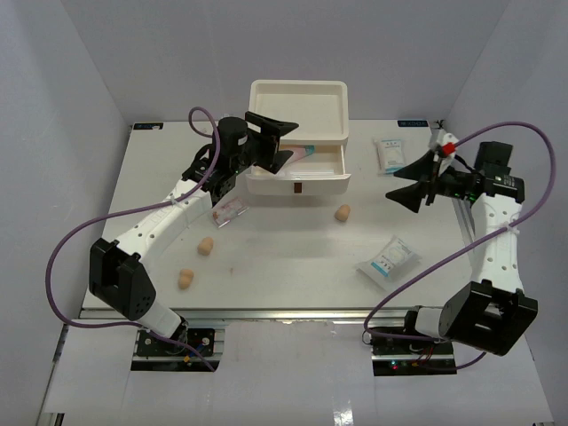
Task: Organize the makeup
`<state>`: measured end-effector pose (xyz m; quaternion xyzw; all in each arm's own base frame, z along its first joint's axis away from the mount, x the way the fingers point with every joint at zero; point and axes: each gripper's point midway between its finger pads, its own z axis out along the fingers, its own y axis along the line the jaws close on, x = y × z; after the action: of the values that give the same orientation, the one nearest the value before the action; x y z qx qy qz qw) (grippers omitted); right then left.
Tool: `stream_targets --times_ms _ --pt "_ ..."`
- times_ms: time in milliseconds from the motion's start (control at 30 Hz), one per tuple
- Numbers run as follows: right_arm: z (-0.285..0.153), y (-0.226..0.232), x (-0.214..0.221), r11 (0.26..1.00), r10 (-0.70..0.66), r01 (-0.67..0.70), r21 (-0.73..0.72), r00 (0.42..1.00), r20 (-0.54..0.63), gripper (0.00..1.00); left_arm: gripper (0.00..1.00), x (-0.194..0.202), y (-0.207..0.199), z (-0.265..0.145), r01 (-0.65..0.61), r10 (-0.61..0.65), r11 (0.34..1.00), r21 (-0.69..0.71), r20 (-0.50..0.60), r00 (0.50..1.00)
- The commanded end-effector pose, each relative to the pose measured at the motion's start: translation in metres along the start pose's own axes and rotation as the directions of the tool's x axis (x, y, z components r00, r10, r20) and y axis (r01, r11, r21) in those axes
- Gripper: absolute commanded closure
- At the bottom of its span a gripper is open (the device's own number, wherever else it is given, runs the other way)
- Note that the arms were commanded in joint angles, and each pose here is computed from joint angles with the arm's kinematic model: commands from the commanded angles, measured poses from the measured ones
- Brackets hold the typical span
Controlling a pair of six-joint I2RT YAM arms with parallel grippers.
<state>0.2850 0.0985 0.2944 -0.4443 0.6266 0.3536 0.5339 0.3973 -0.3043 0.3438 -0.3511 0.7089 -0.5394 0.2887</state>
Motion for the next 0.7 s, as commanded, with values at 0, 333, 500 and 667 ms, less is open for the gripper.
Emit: stream_targets --times_ms 0,333,500,667 --pt "0.042 0.059 0.000 0.900 -0.362 0.334 -0.280 0.931 -0.054 0.40 0.23 0.001 -0.083 -0.056 -0.469 0.465 0.840 0.272 0.082 0.881" --pt "0.140 0.107 0.028 0.767 -0.537 0.395 -0.506 0.827 -0.167 0.80 0.40 -0.074 -0.053 -0.155 -0.764 0.749 0.629 -0.144 0.375 0.546" --pt "0.179 0.080 0.044 0.831 -0.494 0.343 -0.439 0.817 -0.297 0.84 0.41 -0.082 -0.015 -0.182 -0.741 0.762 0.630 -0.231 0.367 0.533" --pt "0.210 0.043 0.051 0.875 -0.469 0.361 -0.323 0.797 -0.380 0.84 0.40 -0.079 0.018 -0.191 -0.700 0.742 0.665 -0.258 0.334 0.582"
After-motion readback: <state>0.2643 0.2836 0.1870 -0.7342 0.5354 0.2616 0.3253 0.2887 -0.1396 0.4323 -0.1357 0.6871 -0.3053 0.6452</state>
